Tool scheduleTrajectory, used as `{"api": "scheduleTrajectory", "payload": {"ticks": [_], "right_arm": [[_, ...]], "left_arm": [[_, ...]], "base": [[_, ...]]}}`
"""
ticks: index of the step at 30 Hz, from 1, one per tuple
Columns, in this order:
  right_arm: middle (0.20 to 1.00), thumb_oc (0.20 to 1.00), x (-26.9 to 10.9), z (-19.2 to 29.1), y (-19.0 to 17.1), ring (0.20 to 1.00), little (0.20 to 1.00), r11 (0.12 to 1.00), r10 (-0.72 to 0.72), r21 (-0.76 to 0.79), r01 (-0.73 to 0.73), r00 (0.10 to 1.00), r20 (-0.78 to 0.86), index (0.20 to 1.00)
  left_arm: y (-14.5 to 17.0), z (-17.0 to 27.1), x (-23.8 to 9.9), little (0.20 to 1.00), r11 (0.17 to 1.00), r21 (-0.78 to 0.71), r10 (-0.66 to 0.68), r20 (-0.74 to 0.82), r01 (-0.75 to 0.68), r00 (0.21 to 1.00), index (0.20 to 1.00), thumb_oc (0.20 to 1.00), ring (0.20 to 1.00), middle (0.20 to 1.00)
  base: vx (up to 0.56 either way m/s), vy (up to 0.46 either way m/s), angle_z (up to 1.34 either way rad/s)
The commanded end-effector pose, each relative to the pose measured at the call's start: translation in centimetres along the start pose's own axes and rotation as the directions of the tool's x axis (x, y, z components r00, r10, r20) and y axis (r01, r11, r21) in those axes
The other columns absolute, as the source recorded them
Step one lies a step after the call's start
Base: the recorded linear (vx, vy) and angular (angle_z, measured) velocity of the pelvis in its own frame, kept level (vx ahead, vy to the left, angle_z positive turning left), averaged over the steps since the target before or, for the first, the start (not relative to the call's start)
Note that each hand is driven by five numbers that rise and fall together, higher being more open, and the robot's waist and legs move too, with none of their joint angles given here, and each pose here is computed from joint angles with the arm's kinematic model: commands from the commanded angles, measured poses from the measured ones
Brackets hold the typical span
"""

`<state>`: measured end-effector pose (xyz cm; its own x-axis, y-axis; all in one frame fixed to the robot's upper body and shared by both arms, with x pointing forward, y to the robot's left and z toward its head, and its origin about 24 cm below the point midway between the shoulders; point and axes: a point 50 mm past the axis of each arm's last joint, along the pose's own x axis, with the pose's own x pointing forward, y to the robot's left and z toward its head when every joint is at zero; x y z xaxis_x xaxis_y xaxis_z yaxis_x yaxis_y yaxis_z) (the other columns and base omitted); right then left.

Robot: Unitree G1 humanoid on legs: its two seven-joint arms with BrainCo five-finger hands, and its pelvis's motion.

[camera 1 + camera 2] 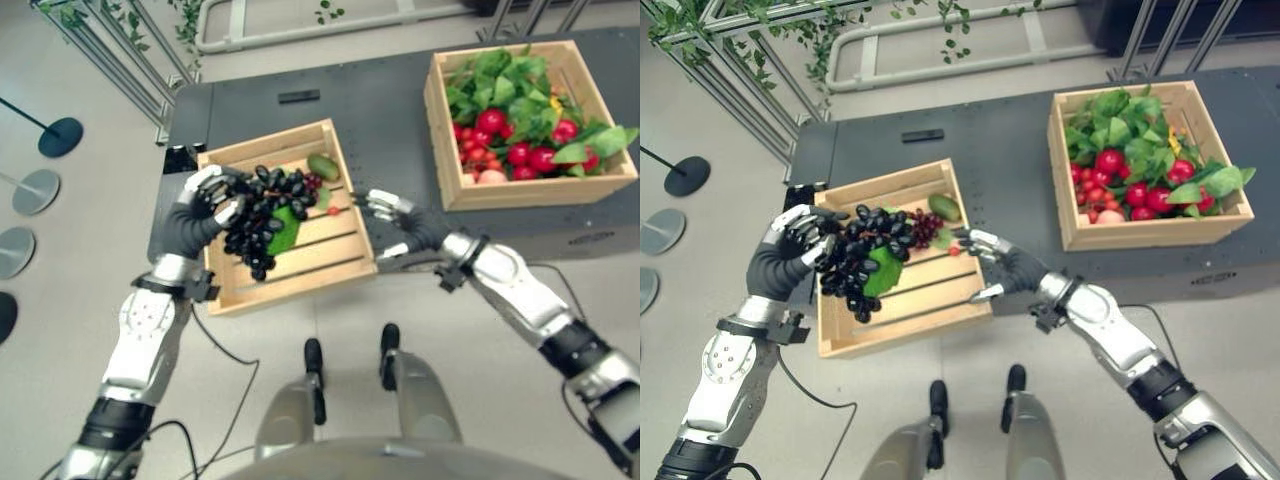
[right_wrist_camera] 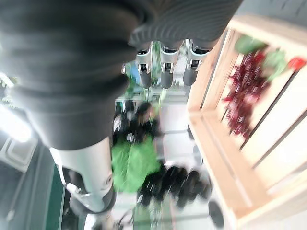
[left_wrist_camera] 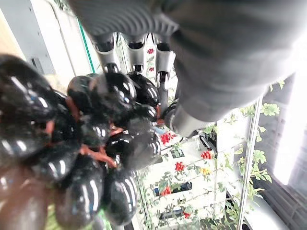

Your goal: Pick up the fruits from the basket on one side to the basket on the other side

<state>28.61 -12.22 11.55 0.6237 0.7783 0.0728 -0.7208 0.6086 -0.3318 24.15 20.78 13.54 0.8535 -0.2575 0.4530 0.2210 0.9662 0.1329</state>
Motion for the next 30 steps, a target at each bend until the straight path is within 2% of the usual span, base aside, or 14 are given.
{"api": "scheduleTrajectory", "payload": {"ticks": [1,6,16,30], "right_arm": [[1.0,1.0,2.6,2.7,1.0,1.0,1.0,0.997,0.061,0.035,-0.067,0.985,0.161,1.0],[1.0,1.0,3.2,3.0,1.5,1.0,1.0,0.992,0.076,0.082,-0.093,0.979,0.19,1.0],[1.0,1.0,4.2,4.9,2.6,1.0,1.0,0.979,0.18,0.052,-0.198,0.953,0.244,1.0],[1.0,1.0,5.5,5.7,4.4,1.0,1.0,0.956,0.241,0.09,-0.278,0.925,0.295,1.0]], "left_arm": [[-0.6,3.2,1.4,0.2,0.998,-0.048,-0.02,0.197,0.03,0.98,0.2,0.2,0.2,0.2],[-1.1,3.4,1.7,0.2,0.997,-0.053,-0.037,0.213,0.049,0.976,0.2,0.2,0.2,0.2],[-2.4,4.0,2.9,0.2,0.99,-0.066,-0.105,0.262,0.126,0.959,0.2,0.2,0.2,0.2],[-3.1,3.9,3.5,0.2,0.987,-0.086,-0.108,0.277,0.136,0.955,0.2,0.2,0.2,0.2]], "base": [[0.0,0.0,0.0],[0.0,0.0,0.0],[0.0,0.0,0.0],[0.0,-0.001,-0.01]]}}
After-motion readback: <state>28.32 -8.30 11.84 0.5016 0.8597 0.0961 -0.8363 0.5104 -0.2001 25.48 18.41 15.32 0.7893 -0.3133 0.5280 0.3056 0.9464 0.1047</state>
